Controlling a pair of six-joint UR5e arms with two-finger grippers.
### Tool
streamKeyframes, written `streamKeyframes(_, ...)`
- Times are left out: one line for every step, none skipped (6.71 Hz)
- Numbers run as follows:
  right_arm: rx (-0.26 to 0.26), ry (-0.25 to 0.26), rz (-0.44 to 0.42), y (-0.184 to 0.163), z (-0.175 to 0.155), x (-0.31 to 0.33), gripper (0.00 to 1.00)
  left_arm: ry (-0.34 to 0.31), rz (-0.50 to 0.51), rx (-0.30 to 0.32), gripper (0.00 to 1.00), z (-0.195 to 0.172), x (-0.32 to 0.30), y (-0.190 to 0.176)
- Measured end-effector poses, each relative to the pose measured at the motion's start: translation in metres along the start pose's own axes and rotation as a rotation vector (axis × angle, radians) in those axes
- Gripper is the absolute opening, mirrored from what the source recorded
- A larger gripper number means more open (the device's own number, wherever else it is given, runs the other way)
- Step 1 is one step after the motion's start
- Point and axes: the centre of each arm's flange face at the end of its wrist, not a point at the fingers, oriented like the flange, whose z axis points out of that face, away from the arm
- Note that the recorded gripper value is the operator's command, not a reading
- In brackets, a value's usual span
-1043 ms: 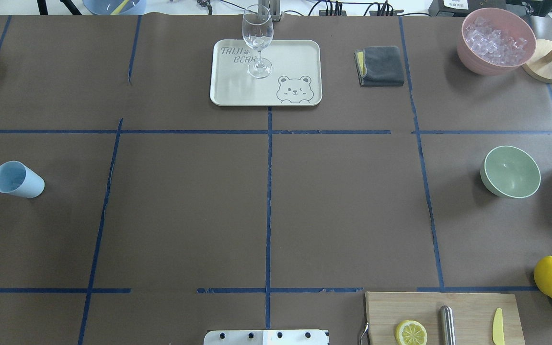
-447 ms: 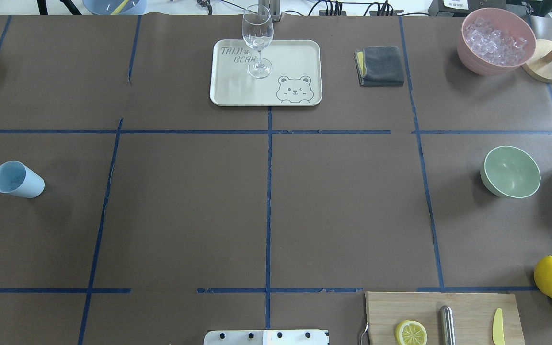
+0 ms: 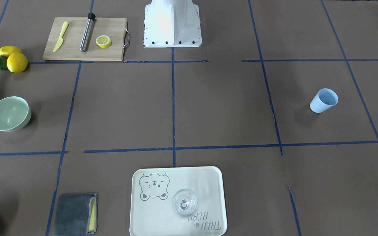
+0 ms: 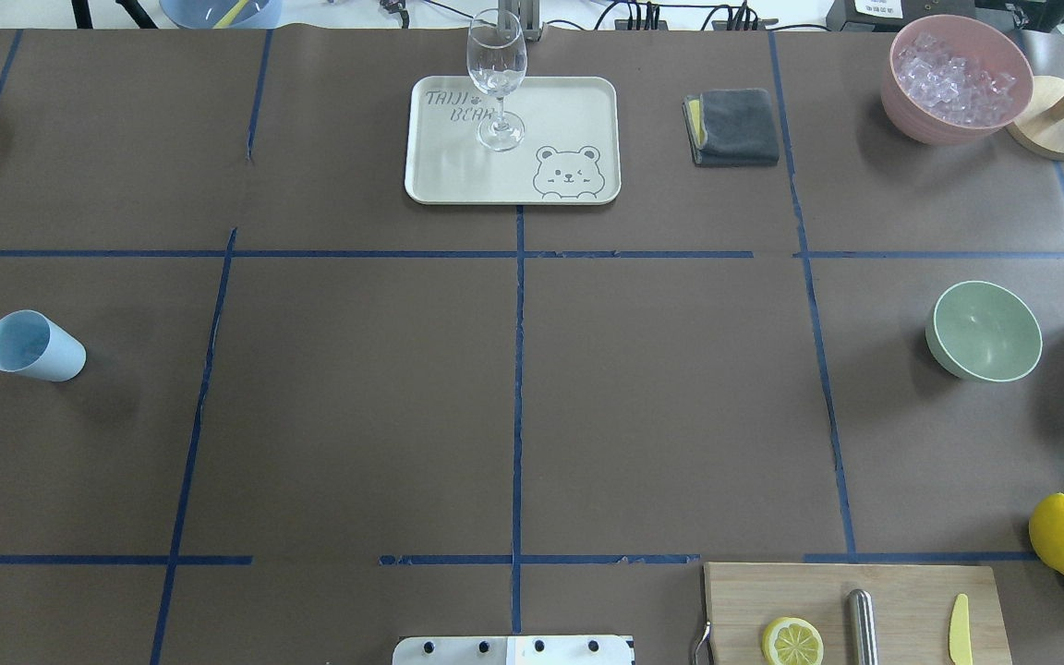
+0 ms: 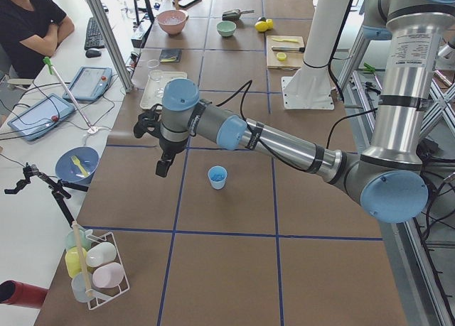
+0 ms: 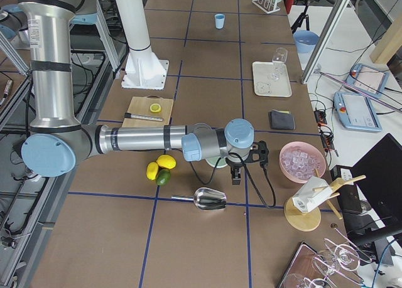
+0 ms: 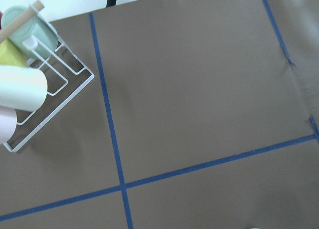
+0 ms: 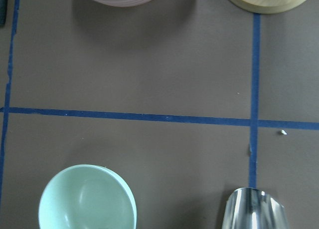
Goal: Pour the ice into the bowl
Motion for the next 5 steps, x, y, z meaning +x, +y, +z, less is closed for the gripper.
streamKeyframes(0.003,-0.015,0.013,-0.002,0.019,-0.024,1.0,-0.002,-0.004,0.029,1.0,0.003,0.009,0.006)
streamKeyframes(0.019,-0.022,0.035,0.001,0.039,-0.046,1.0,-0.026,-0.005,0.056,1.0,0.014,0.023,0.017)
streamKeyframes(0.044,-0.01,0.048,0.014,0.062,-0.06,1.0,-0.062,-0.002,0.09,1.0,0.028,0.04,0.038)
streamKeyframes(0.072,0.002,0.051,0.032,0.082,-0.061,1.0,-0.082,-0.003,0.132,1.0,0.036,0.049,0.065)
streamKeyframes(0.09,0.004,0.049,0.051,0.094,-0.052,1.0,-0.079,-0.014,0.183,1.0,0.041,0.053,0.094)
